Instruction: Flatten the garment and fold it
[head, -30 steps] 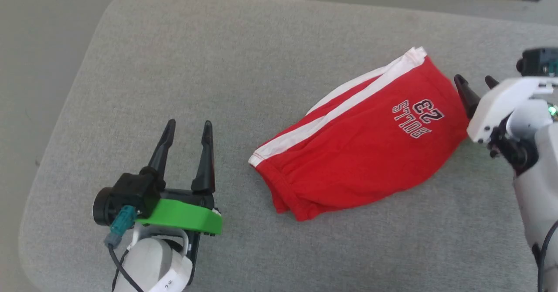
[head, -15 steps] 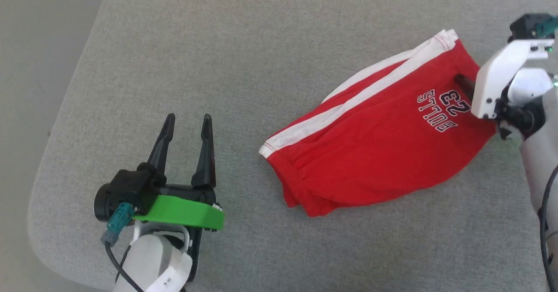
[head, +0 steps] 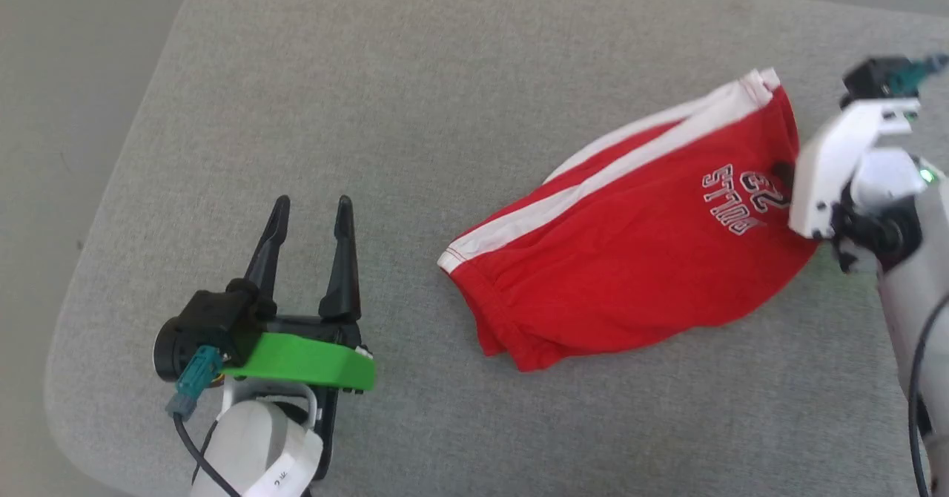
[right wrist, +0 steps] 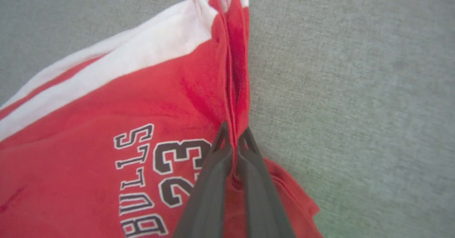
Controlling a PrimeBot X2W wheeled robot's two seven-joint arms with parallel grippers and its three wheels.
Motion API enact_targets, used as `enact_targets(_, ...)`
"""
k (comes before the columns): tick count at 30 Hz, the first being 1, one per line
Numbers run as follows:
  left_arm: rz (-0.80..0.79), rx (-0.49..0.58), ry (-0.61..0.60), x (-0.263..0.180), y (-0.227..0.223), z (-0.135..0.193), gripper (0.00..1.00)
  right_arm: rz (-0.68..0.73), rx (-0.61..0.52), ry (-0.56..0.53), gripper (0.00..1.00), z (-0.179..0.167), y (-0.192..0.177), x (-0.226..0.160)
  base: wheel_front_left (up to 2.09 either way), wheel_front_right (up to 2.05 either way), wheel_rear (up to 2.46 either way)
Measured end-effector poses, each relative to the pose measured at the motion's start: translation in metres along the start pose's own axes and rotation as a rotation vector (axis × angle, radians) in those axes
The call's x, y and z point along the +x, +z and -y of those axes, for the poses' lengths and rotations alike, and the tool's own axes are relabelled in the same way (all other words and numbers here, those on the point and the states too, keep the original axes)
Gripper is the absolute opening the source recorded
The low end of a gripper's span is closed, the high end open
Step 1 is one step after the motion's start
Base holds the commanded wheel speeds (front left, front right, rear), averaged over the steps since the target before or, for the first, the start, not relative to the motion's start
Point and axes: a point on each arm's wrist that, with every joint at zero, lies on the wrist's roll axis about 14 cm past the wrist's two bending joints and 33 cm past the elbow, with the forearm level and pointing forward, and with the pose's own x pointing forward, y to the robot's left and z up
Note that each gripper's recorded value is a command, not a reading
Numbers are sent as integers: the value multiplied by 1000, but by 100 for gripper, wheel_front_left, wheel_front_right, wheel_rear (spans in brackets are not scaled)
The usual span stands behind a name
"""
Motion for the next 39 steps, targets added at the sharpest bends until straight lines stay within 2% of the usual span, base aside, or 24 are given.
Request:
enact_targets(8, 3, -6, -15, -9, 3, 6, 100, 151, 66, -160, 0, 66, -9, -48, 0, 0, 0)
enact_targets(14, 1, -17, -60, -14, 2, 20, 100, 227, 51, -383, 0, 130, -27, -106, 0, 0, 0)
enact_targets(19, 5, -24, -102, -14, 3, 34, 100, 281, 35, -514, 0, 155, -34, -148, 0, 0, 0)
enact_targets(25, 9, -31, -138, -14, 5, 45, 100, 342, -32, -544, 0, 141, -23, -172, 0, 0, 0)
enact_targets(29, 6, -34, -153, -18, 5, 48, 100, 388, -127, -516, 0, 113, -3, -178, 0, 0, 0)
enact_targets(35, 11, -29, -147, -26, 8, 46, 100, 393, -325, -374, 0, 34, 16, -166, 0, 0, 0)
enact_targets(39, 11, -28, -141, -31, 9, 42, 100, 359, -417, -252, 0, -18, 10, -149, 0, 0, 0)
